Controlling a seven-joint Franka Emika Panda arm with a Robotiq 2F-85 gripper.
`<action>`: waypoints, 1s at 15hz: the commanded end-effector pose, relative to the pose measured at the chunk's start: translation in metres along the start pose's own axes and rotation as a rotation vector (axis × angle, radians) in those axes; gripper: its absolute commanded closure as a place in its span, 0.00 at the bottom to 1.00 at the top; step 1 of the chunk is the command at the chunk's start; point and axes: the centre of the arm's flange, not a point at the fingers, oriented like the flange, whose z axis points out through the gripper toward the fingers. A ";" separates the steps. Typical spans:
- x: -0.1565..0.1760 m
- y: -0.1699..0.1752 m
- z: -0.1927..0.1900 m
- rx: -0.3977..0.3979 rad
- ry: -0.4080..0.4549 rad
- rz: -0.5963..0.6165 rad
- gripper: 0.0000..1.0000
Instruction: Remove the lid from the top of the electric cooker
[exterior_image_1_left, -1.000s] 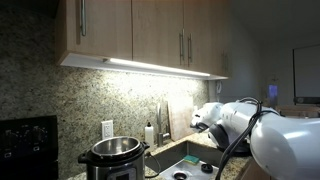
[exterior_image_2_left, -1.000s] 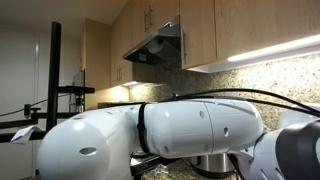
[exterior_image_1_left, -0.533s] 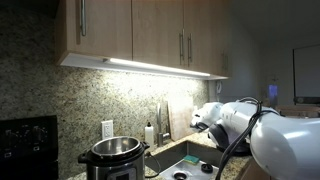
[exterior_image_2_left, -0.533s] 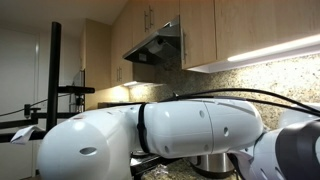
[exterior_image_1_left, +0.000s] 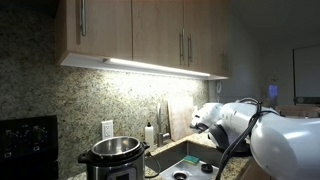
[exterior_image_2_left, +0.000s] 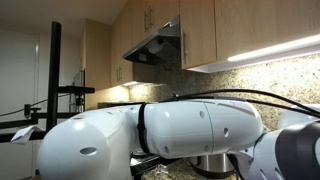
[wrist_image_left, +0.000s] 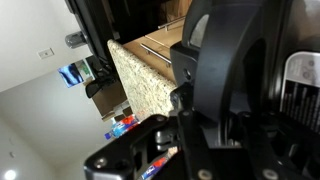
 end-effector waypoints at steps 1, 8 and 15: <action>0.002 0.000 -0.001 0.011 0.001 0.016 0.96; 0.010 -0.003 -0.015 0.037 0.006 0.075 0.59; 0.012 -0.004 -0.013 0.022 0.013 0.094 0.24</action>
